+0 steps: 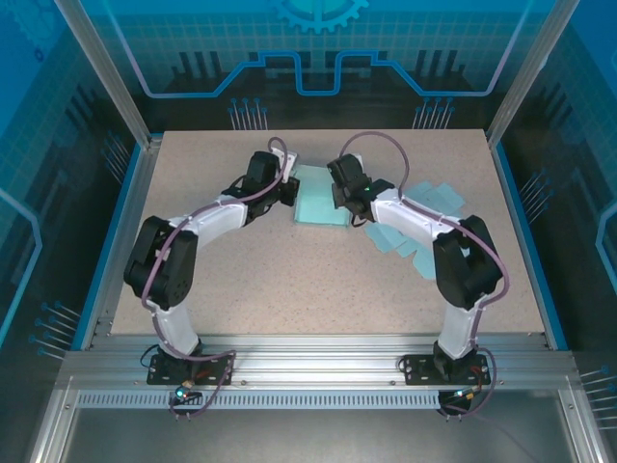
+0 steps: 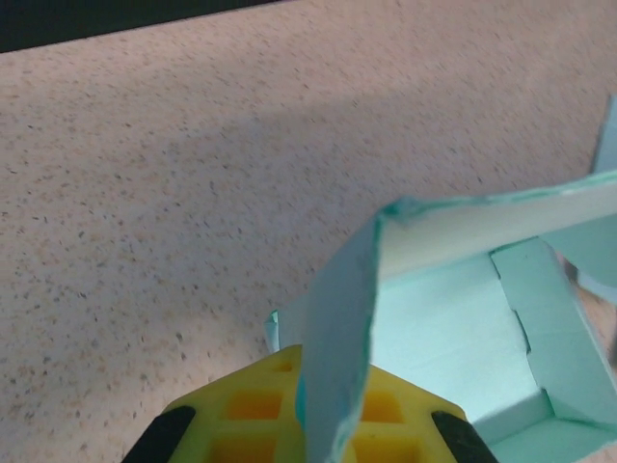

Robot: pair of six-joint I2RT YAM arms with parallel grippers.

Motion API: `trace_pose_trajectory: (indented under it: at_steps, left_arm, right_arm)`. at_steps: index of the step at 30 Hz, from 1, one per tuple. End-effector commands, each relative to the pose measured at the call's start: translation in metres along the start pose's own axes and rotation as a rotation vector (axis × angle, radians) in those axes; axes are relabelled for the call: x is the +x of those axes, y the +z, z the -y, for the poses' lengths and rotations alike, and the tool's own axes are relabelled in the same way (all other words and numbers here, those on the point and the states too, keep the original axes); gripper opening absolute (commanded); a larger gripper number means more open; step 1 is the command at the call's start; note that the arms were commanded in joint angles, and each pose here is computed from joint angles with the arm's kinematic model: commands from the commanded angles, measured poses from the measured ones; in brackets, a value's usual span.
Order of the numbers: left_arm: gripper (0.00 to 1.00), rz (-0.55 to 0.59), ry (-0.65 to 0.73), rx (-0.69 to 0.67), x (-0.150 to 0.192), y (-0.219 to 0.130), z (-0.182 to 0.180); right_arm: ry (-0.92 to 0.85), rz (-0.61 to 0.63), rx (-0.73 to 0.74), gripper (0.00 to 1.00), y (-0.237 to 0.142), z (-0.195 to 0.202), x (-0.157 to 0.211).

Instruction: Fold the paper box

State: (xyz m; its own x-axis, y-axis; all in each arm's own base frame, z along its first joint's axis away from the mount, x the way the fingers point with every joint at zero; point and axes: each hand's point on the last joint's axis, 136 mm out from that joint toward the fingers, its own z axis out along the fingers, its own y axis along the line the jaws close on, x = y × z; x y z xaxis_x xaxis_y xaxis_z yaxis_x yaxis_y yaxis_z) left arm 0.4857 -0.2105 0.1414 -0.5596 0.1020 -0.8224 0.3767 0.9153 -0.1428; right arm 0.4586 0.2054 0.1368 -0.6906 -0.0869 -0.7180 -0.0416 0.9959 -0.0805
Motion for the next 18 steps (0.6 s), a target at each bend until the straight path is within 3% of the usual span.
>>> trace_pose_trajectory:
  at_steps: [1, 18]
  left_arm:
    - [0.00, 0.099, -0.083, 0.059, -0.025, 0.010, 0.024]
    - [0.00, 0.107, -0.169, 0.058, 0.004, 0.023, 0.034]
  right_arm:
    - [0.043, 0.100, -0.110, 0.00, 0.013, -0.031, -0.034]
    - [0.115, 0.071, -0.176, 0.00, 0.037, -0.049, -0.015]
